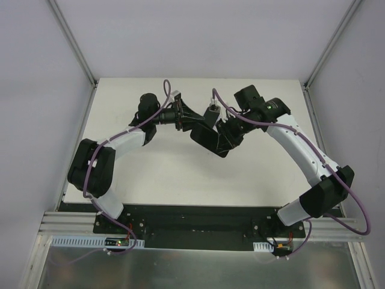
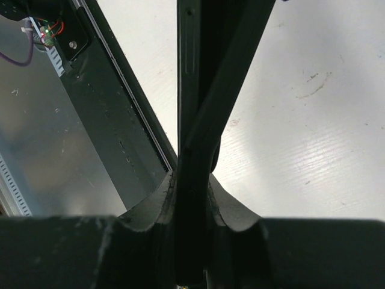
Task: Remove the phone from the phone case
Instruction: Remove the phone case from the phone.
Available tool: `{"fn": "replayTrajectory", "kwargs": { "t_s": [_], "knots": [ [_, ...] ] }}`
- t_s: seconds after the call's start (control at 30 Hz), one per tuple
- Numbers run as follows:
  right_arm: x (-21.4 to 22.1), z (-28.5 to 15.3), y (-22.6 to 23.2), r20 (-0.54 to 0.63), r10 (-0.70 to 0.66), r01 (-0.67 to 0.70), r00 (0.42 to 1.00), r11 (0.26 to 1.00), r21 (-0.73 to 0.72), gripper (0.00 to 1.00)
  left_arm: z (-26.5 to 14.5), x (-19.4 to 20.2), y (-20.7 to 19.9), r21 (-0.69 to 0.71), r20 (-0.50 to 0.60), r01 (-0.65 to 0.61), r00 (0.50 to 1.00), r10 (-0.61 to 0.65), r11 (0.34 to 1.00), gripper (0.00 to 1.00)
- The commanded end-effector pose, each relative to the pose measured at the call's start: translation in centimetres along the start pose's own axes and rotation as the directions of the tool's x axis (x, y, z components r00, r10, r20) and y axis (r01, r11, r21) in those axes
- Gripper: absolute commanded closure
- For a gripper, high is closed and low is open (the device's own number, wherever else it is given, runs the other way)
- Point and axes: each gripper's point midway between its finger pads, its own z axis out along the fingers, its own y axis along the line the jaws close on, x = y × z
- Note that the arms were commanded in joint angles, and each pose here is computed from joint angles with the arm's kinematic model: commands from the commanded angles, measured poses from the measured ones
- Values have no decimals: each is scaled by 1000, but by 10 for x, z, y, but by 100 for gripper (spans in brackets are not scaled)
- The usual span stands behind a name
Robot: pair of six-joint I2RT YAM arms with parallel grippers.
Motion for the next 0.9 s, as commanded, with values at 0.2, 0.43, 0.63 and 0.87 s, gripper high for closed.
{"fn": "replayTrajectory", "kwargs": {
  "t_s": [0.2, 0.43, 0.63, 0.87],
  "knots": [
    [-78, -22, 16, 275, -263, 264, 925, 964, 33, 100, 23, 27, -3, -24, -118, 3, 993, -6, 1000, 100],
    [-78, -30, 14, 325, -187, 208, 927, 978, -30, 100, 17, 45, -34, 78, -230, -302, 922, 312, 950, 100],
    [-79, -35, 12, 360, -137, 174, 923, 982, -72, 100, 5, 57, -29, 96, -290, -454, 838, 461, 886, 93],
    [-77, -34, 9, 367, -114, 154, 923, 985, -82, 100, -8, 62, -38, 132, -301, -536, 780, 549, 834, 77]
  ]
}}
